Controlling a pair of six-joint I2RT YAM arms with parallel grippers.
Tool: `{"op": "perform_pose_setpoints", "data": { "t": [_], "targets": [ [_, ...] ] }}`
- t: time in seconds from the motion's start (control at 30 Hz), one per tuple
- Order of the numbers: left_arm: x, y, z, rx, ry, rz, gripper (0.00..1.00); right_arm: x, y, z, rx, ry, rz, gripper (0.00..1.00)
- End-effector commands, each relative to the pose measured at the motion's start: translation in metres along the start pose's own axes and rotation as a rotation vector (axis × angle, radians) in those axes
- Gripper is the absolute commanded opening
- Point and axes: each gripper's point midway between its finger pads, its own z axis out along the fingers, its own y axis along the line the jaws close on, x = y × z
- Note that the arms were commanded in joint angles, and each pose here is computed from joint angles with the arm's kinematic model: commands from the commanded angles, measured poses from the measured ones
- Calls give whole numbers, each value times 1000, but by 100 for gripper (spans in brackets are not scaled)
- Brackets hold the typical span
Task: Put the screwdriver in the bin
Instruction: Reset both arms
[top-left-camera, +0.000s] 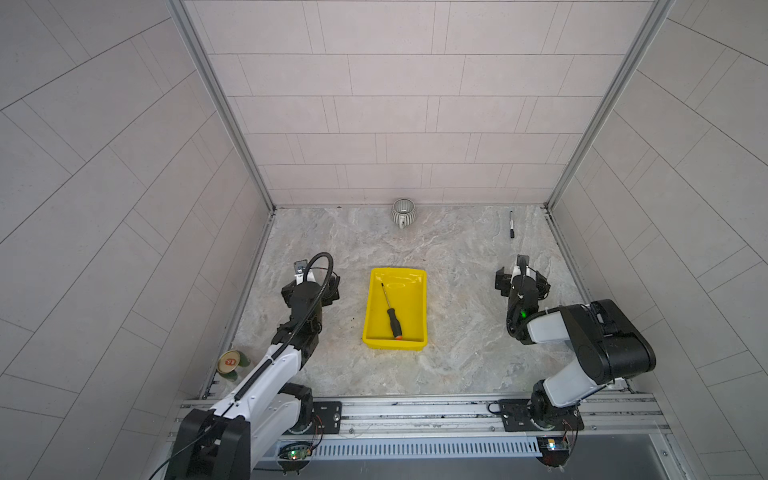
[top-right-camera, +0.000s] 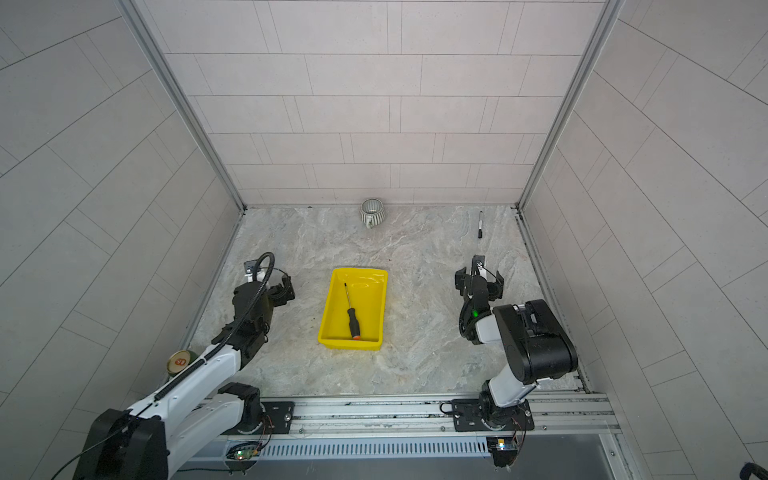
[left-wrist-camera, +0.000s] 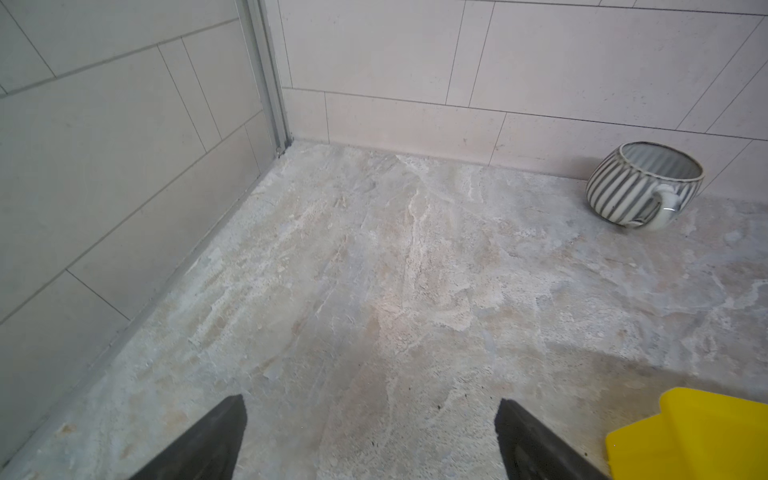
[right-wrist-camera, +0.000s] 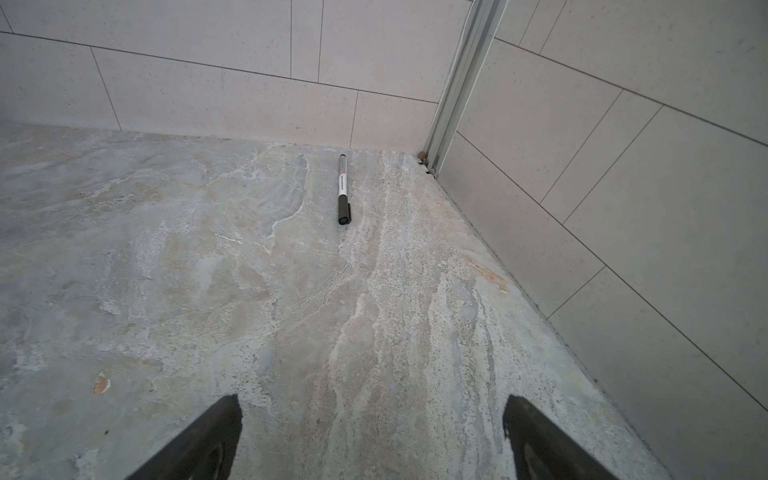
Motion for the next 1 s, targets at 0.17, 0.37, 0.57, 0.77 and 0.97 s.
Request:
{"op": "perform_pose_setpoints", "data": {
  "t": [0.17,0.37,0.57,0.77,0.97],
  "targets": [
    [15,-1,17,-25,-58,199,100,-1,1,1,2,-5,-5,99],
    [18,2,33,-68,-175,159,100,-1,1,1,1,-3,-4,99],
    [36,-3,53,-55,-153,163,100,-1,2,2,1,-3,-3,99],
    [39,4,68,-94,-76,154,100,-1,1,2,1,-3,-3,99],
    [37,14,93,-27,24,59,100,-1,2,2,-1,-1,-4,99]
  ]
}}
